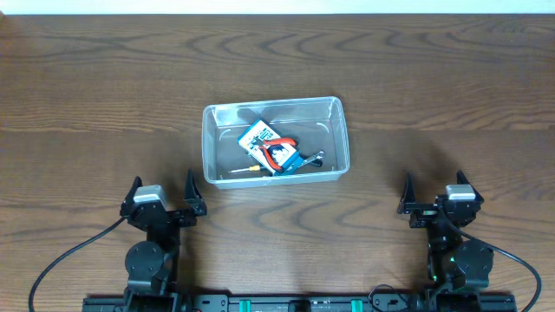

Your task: Pack container

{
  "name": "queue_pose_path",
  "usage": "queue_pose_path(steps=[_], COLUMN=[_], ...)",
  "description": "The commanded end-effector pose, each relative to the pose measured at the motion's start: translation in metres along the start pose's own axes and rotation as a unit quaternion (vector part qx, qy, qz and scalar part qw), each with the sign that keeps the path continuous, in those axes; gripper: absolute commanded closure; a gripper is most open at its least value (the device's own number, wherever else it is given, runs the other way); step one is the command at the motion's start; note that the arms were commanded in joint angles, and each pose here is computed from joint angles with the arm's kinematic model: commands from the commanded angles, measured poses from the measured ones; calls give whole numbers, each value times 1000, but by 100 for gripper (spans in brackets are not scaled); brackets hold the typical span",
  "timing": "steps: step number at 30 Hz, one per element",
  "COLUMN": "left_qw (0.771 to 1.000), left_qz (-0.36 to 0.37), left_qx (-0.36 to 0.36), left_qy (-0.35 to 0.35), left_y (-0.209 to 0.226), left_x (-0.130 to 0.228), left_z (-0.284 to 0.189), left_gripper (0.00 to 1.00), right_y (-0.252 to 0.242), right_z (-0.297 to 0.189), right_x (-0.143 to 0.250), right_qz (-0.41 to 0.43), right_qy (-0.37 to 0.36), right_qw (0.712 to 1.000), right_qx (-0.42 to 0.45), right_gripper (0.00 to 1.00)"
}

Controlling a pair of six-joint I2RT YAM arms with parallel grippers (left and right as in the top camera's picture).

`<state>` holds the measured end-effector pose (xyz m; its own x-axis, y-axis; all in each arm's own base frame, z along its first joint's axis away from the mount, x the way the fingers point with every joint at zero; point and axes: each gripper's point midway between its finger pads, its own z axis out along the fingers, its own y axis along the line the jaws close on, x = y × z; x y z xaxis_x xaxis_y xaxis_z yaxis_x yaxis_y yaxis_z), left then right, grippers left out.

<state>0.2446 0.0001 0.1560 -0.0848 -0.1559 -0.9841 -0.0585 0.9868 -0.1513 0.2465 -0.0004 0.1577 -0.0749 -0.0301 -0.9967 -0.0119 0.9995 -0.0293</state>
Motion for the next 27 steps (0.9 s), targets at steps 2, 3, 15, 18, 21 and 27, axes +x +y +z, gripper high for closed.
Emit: queue_pose_path(steps=[2,3,15,18,21,27], left_qw=[999,999,987,988,988,988], left_qz=[11,11,110,104,104,104], left_qx=[18,19,112,112,112,112], left_qy=[34,34,32,33,33,33], left_y=[-5,-5,-36,-36,-36,-36], left_x=[20,20,23,23,23,23], left_z=[0,0,-4,-4,-4,-4], left_gripper=[2,2,2,2,2,2], right_y=[-3,-3,-3,-3,-3,-3], right_z=[0,0,0,0,0,0], right_x=[0,0,0,0,0,1], right_qz=[9,9,9,9,9,9], right_qy=[-2,-2,-2,-2,-2,-1], right_qw=[1000,1000,1000,1000,1000,1000], right_qx=[7,7,7,7,7,7], right_gripper=[1,1,1,1,1,1])
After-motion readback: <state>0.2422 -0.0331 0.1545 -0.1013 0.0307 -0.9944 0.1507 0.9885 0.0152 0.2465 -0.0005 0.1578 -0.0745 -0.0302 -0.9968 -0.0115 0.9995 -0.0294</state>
